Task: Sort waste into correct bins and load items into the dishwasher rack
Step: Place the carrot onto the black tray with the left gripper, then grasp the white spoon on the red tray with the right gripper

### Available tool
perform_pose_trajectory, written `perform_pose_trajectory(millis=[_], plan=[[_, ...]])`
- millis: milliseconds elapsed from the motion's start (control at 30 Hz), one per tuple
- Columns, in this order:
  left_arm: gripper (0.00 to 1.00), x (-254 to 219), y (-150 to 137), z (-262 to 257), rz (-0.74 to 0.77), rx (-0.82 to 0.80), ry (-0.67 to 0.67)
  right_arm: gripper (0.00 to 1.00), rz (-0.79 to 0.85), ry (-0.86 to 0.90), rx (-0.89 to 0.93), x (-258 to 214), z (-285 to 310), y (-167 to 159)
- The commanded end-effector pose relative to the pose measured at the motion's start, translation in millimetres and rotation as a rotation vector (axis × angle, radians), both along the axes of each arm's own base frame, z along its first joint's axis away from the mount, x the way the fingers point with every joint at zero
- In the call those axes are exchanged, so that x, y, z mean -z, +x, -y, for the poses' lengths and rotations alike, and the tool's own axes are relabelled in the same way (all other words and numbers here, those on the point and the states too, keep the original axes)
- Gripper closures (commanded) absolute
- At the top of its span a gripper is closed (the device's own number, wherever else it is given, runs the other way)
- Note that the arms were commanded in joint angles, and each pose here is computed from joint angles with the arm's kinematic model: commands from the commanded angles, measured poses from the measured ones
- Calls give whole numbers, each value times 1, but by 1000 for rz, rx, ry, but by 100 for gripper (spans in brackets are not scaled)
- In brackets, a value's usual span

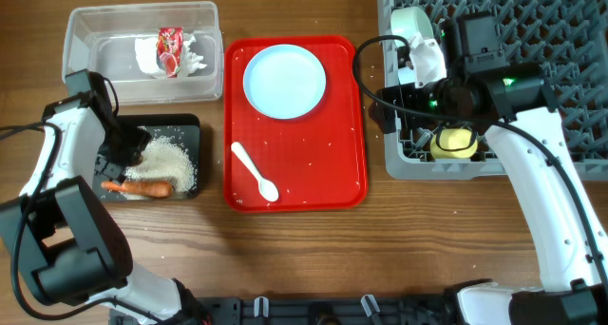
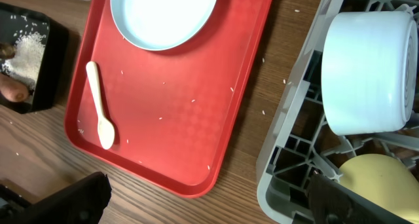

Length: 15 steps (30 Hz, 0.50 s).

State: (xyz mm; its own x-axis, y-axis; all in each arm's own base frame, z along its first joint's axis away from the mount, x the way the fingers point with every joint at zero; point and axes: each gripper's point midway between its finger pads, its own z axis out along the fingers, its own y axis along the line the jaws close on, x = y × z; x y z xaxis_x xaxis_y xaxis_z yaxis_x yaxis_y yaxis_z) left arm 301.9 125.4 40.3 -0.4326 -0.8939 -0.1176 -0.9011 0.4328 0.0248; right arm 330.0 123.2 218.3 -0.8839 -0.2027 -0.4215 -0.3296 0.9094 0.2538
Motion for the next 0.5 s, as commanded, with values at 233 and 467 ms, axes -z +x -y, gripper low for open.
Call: perform_pose_trajectory(millis=[233, 467], plan=[[28, -95, 26, 97, 279, 415, -163, 0, 21, -12, -6, -3, 2, 5], [22, -91, 15, 174, 206, 502, -120, 0, -2, 111, -46, -11, -22, -1]])
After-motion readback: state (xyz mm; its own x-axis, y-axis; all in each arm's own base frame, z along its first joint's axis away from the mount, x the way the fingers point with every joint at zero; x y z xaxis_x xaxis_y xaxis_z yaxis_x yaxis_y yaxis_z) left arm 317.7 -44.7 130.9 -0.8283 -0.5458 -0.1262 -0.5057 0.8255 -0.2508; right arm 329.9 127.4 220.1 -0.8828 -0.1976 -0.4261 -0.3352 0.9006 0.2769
